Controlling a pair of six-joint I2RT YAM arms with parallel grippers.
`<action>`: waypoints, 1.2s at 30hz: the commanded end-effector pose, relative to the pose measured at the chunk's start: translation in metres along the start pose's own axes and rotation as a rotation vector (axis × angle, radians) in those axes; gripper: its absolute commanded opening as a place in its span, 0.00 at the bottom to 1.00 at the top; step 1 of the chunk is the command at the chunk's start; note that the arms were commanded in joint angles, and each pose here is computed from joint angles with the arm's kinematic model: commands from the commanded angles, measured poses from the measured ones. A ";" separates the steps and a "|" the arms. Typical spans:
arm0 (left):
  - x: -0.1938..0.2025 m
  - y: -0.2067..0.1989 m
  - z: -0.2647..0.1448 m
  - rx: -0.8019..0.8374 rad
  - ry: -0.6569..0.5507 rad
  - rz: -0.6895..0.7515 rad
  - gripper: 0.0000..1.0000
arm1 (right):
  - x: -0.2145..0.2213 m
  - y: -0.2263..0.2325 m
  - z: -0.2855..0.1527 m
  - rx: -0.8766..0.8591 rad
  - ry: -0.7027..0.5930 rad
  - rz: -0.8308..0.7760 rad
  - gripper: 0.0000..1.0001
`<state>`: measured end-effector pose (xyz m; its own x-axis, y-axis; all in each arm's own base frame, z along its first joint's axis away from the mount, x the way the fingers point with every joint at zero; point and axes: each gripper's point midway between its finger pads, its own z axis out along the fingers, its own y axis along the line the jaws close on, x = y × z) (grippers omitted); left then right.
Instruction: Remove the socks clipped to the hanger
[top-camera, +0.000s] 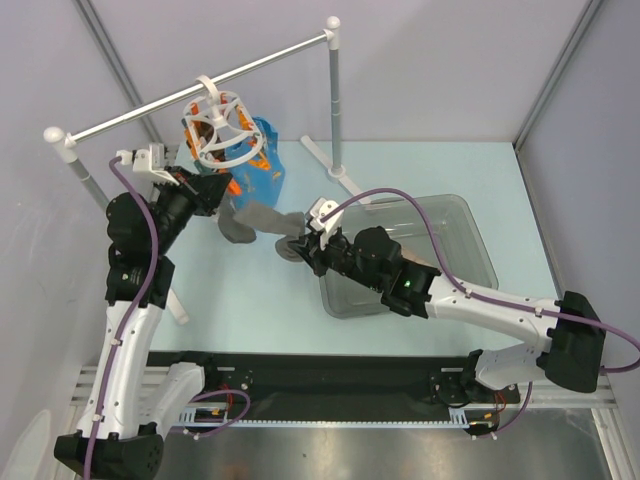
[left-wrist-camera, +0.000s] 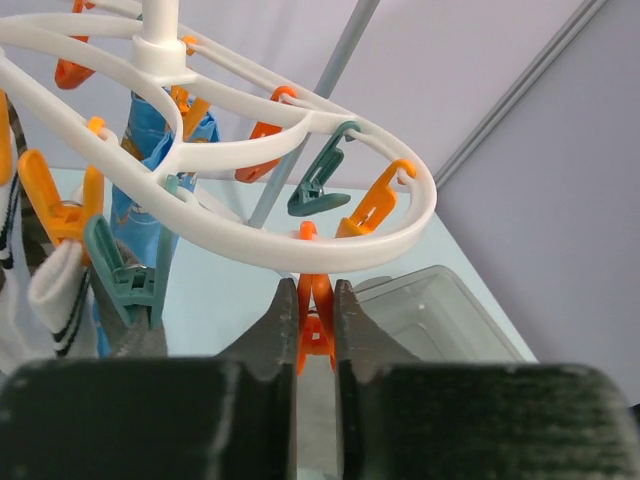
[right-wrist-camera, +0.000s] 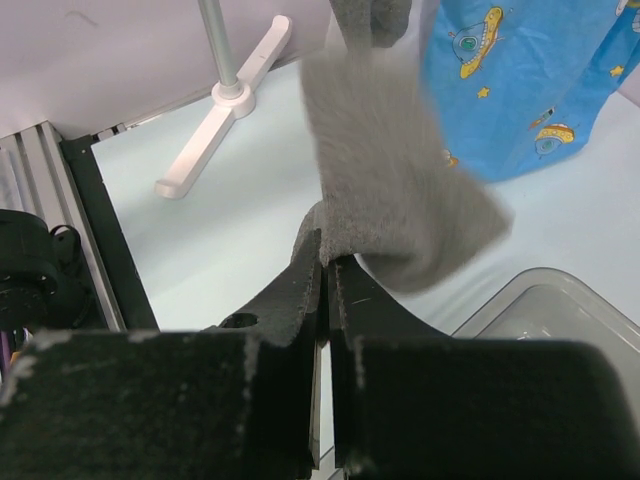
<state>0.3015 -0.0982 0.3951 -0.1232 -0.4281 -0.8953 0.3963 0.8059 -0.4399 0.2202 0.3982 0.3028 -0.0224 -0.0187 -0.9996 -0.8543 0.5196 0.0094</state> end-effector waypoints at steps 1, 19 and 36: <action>-0.007 -0.004 0.000 0.026 -0.025 0.004 0.05 | -0.018 -0.003 -0.007 0.004 -0.054 0.011 0.00; -0.013 -0.015 -0.001 0.053 0.008 0.003 0.02 | 0.114 -0.169 -0.176 0.911 0.375 0.375 0.02; -0.010 -0.020 -0.007 0.068 0.021 -0.016 0.11 | 0.028 -0.098 -0.084 0.310 -0.027 0.194 0.85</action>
<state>0.2985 -0.1055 0.3957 -0.1673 -0.4288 -0.8878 0.4203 0.7835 -0.4576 0.2646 0.2152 0.2200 -0.3904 0.0735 -0.9177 -0.3654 0.9025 0.2278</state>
